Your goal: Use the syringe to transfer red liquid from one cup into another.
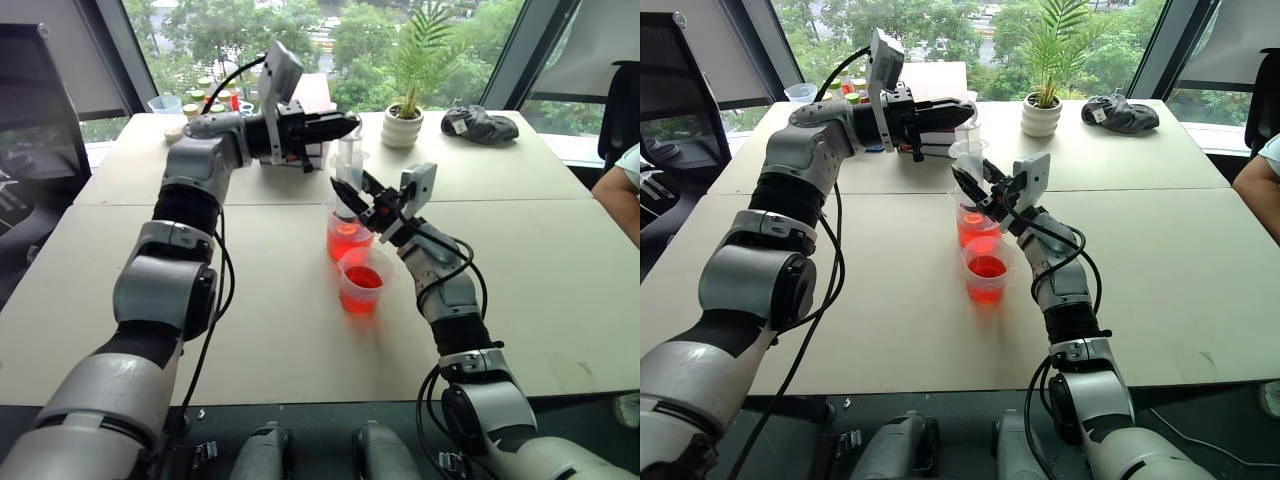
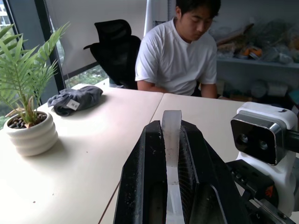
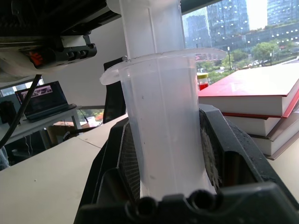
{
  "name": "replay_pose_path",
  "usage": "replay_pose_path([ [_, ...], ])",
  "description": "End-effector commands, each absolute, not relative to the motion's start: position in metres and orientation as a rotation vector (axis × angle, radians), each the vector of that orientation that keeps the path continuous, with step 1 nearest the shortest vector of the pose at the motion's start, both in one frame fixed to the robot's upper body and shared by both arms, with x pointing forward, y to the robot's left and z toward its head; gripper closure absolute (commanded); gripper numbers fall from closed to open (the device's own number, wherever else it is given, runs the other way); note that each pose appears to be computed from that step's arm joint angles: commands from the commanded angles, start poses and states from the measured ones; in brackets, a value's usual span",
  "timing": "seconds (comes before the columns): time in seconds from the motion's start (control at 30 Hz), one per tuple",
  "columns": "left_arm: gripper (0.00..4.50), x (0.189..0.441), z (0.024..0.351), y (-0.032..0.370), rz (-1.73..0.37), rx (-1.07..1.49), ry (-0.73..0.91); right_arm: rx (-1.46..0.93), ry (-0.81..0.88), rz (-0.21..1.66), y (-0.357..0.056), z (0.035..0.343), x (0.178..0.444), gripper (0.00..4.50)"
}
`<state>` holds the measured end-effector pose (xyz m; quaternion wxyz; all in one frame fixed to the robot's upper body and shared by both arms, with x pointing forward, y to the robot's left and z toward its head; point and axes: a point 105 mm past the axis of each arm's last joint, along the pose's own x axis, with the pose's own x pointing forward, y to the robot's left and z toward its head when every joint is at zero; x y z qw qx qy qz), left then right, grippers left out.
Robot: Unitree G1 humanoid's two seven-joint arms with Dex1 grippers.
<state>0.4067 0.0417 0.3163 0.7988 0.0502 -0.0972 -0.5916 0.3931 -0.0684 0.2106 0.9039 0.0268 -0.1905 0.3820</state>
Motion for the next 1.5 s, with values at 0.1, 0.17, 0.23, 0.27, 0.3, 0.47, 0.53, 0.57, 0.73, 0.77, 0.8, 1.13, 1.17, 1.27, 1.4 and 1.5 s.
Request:
replay_pose_path([
  [0.1,4.46,0.393,0.383,0.057,-1.206,0.132,-0.456,0.030,-0.349,0.845,-0.060,0.198,0.389,3.08],
  [0.17,3.62,0.393,0.379,0.057,-1.220,0.112,-0.439,0.027,-0.370,0.838,-0.061,0.205,0.389,3.08],
  [0.23,2.85,0.393,0.374,0.057,-1.236,0.100,-0.421,0.025,-0.397,0.828,-0.063,0.214,0.389,3.08],
  [0.27,2.33,0.392,0.371,0.057,-1.242,0.101,-0.412,0.021,-0.410,0.826,-0.064,0.218,0.389,3.08],
  [0.3,1.88,0.393,0.368,0.057,-1.244,0.105,-0.403,0.014,-0.426,0.827,-0.065,0.224,0.389,3.08],
  [0.47,0.10,0.386,0.354,0.063,-1.278,0.126,-0.399,-0.002,-0.490,0.804,-0.073,0.251,0.392,3.08],
  [0.53,0.10,0.384,0.353,0.067,-1.273,0.124,-0.403,-0.004,-0.499,0.793,-0.077,0.257,0.394,3.08],
  [0.57,0.10,0.384,0.352,0.070,-1.266,0.123,-0.403,-0.005,-0.503,0.790,-0.078,0.259,0.395,3.08],
  [0.73,0.10,0.381,0.347,0.082,-1.243,0.100,-0.387,-0.016,-0.529,0.781,-0.084,0.271,0.395,3.08],
  [0.77,0.10,0.381,0.345,0.085,-1.241,0.096,-0.384,-0.014,-0.547,0.782,-0.085,0.279,0.392,3.08],
  [0.8,0.10,0.380,0.343,0.087,-1.235,0.094,-0.377,-0.013,-0.564,0.785,-0.087,0.286,0.388,3.08],
  [1.13,0.10,0.367,0.326,0.092,-1.308,0.052,-0.284,0.071,-0.535,0.996,-0.088,0.312,0.311,3.08],
  [1.17,0.10,0.364,0.326,0.090,-1.327,0.048,-0.277,0.071,-0.511,0.998,-0.088,0.305,0.308,3.08],
  [1.27,0.10,0.355,0.324,0.084,-1.390,0.034,-0.253,0.071,-0.445,0.980,-0.088,0.278,0.303,3.08],
  [1.4,0.10,0.341,0.325,0.077,-1.474,0.002,-0.235,0.052,-0.397,0.938,-0.090,0.252,0.305,3.08],
  [1.5,0.10,0.332,0.328,0.064,-1.530,-0.022,-0.235,0.026,-0.375,0.909,-0.091,0.236,0.307,3.08],
])
